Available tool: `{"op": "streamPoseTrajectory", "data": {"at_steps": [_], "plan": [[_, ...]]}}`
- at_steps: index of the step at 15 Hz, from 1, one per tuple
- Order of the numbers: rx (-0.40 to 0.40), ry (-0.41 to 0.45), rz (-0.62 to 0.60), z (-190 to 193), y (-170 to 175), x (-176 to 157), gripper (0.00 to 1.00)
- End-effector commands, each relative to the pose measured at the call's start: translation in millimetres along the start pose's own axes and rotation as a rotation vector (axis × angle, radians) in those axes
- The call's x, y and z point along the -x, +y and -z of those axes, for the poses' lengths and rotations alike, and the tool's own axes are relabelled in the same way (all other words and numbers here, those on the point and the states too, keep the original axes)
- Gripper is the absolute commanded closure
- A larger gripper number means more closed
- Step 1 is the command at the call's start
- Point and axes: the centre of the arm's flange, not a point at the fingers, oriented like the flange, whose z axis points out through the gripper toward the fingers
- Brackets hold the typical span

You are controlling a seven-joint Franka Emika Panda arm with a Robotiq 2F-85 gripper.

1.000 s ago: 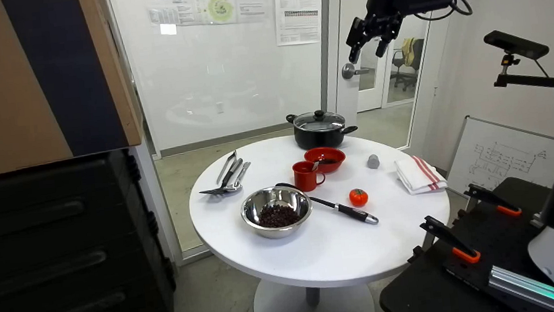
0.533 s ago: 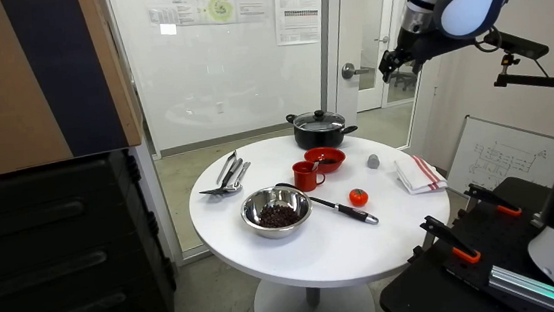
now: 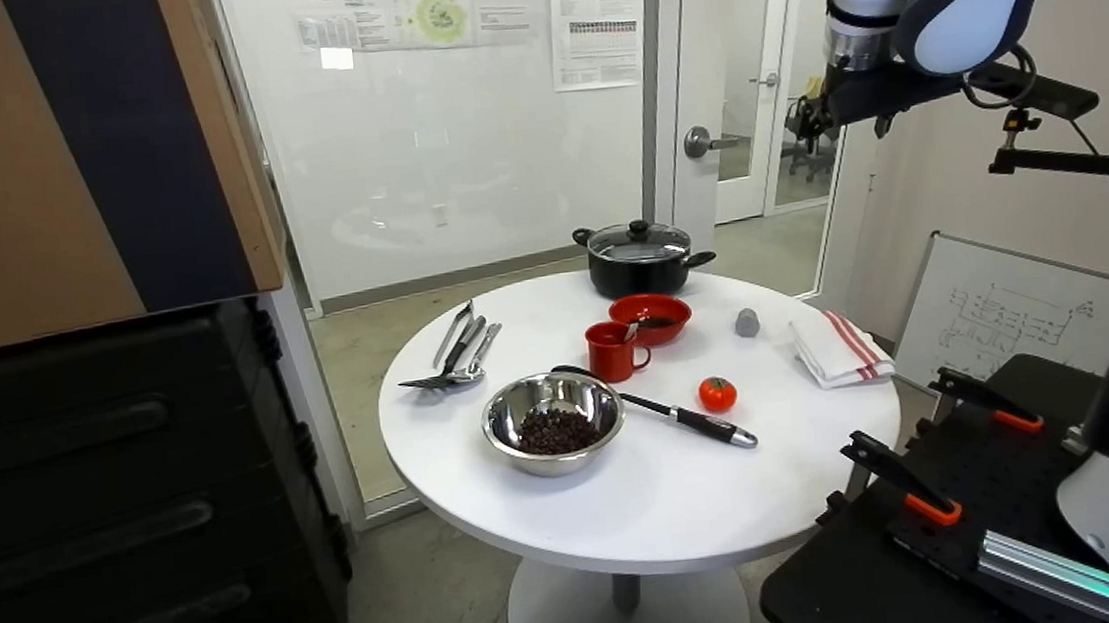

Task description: Place the seasoning bottle upside down

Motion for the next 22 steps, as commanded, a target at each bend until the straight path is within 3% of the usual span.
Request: {"op": "streamPoseTrajectory", "data": {"at_steps": [1,6,10,14,22], "plan": [[0.001,0.000,-0.004,0,-1,0,0.00],[-0.102,0.165,-0.103,-6,-25,18,0.00],[-0.065,0.227,-0.206,-26,-37,23,0.00],[0.039,0.071,-0.180,-60,-46,30,0.00],[-0.004,-0.293,-0.028,-154,-41,42,0.00]]}}
